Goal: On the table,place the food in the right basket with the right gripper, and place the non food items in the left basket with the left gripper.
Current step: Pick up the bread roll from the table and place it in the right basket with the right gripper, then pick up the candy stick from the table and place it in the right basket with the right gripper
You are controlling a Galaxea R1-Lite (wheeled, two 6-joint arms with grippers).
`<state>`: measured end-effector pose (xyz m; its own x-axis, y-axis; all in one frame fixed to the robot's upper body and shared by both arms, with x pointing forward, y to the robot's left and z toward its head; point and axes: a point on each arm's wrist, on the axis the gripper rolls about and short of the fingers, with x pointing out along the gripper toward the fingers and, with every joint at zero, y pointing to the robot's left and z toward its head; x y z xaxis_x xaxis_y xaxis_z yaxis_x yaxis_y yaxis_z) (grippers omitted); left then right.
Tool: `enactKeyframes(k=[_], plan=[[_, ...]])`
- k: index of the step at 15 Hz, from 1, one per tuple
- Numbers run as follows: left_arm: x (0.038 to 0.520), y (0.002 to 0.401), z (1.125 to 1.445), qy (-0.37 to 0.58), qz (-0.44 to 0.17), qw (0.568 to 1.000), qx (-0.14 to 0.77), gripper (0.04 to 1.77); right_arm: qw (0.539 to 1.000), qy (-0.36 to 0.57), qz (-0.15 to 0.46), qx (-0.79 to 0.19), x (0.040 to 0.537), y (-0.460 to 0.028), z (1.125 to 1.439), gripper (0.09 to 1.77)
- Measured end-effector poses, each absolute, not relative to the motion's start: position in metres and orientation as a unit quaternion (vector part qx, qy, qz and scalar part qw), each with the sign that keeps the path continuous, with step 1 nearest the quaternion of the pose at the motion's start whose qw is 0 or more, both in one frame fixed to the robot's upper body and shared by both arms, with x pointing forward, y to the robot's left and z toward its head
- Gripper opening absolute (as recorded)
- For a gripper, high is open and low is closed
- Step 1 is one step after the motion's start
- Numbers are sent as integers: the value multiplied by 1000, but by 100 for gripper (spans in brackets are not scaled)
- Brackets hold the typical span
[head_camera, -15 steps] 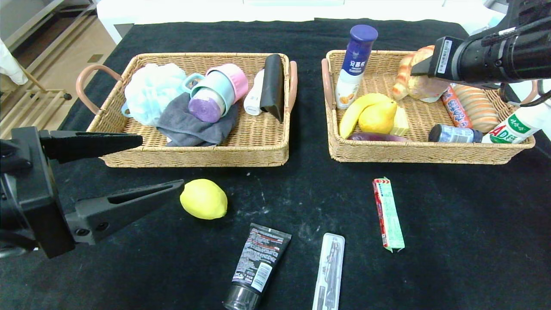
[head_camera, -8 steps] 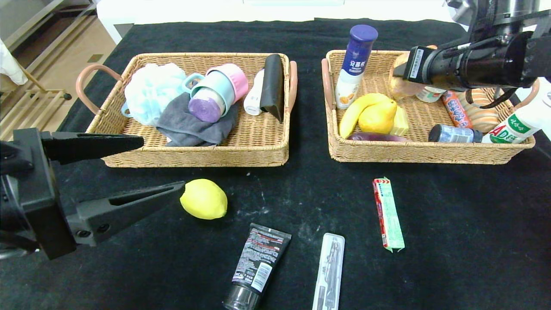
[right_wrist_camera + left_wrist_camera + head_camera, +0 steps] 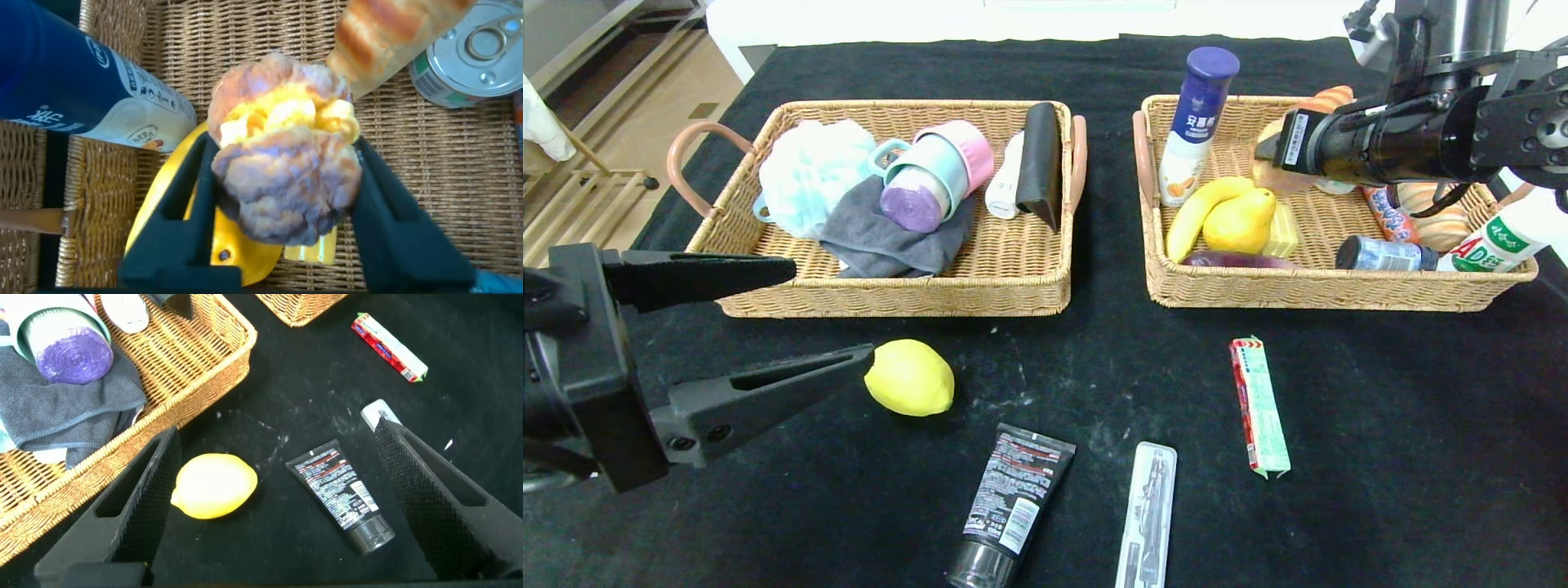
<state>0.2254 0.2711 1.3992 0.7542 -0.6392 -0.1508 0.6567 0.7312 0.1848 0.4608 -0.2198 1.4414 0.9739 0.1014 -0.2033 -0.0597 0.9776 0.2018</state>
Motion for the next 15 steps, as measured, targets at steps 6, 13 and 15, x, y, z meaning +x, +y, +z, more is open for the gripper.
enactKeyframes(k=[6,13,15], plan=[[225,271,1399,38,-348,930,114,172,989,108,40,97,461,-220,1441,141],[225,271,1399,38,-348,930,114,172,989,107,39,98,460,-222,1442,159],[225,271,1399,38,-348,930,114,172,989,108,40,98,459,-222,1443,161]])
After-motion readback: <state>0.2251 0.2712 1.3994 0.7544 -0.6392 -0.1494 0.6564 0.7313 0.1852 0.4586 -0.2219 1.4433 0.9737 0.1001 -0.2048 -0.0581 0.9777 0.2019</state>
